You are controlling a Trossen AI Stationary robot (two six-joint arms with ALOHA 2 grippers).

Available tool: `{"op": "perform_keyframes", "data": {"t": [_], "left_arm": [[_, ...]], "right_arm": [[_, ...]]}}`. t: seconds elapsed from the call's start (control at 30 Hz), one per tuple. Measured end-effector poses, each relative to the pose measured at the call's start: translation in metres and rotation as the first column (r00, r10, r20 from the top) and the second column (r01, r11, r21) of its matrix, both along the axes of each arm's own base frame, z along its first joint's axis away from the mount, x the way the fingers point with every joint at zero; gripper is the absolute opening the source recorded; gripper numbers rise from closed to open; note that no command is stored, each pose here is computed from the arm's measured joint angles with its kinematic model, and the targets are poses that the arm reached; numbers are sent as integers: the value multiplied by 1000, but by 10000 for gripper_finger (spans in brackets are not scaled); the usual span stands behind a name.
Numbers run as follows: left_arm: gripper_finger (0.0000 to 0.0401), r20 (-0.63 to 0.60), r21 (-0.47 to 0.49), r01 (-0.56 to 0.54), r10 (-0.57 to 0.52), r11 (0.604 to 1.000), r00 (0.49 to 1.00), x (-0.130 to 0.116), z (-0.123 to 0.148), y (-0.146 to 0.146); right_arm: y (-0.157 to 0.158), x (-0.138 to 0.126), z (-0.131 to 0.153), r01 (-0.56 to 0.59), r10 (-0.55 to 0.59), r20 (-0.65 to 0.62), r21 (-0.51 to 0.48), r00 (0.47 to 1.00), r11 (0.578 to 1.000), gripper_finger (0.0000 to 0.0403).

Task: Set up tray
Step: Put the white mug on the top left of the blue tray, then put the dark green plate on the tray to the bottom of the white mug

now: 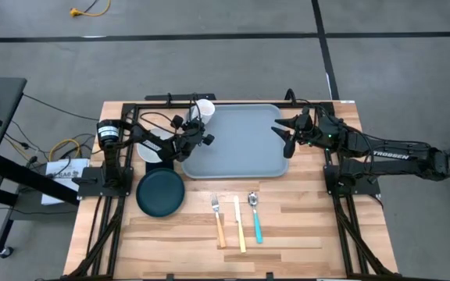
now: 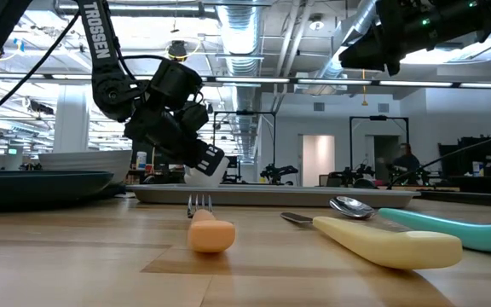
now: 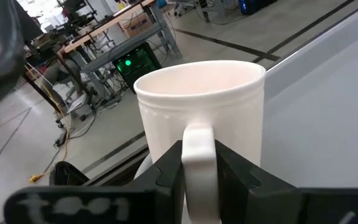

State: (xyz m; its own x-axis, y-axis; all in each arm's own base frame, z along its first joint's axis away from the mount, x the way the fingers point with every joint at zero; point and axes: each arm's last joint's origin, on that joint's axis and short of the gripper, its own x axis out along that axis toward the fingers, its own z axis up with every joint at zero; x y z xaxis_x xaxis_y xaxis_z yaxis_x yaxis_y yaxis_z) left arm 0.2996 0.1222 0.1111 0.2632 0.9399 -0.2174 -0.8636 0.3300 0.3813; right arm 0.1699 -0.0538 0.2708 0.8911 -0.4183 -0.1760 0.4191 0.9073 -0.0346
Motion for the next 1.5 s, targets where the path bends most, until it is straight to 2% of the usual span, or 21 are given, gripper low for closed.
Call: {"op": "perform_keyframes", "data": {"t": [0.6,0.7,0.93,1.07,1.23,1.5], "left_arm": [[63,-22,4,4,-4,1000,1000,0,0,0],[87,-19,5,1,-1,1000,1000,0,0,0],[178,-15,4,0,0,1000,1000,0,0,-1],[216,-16,4,4,-4,1000,1000,0,0,-2],[234,-23,5,21,-21,1000,1000,2,0,-7],[236,-63,44,24,-21,999,998,7,2,-29]], "right_arm": [[0,0,0,-1,1,0,1,1000,1000,141],[0,0,0,-3,3,0,1,1000,1000,142],[0,0,0,-3,3,0,1,1000,1000,139],[0,0,0,-3,3,0,1,1000,1000,140],[0,0,0,-3,3,0,1,1000,1000,141],[0,0,0,-3,3,0,1,1000,1000,140]]}}
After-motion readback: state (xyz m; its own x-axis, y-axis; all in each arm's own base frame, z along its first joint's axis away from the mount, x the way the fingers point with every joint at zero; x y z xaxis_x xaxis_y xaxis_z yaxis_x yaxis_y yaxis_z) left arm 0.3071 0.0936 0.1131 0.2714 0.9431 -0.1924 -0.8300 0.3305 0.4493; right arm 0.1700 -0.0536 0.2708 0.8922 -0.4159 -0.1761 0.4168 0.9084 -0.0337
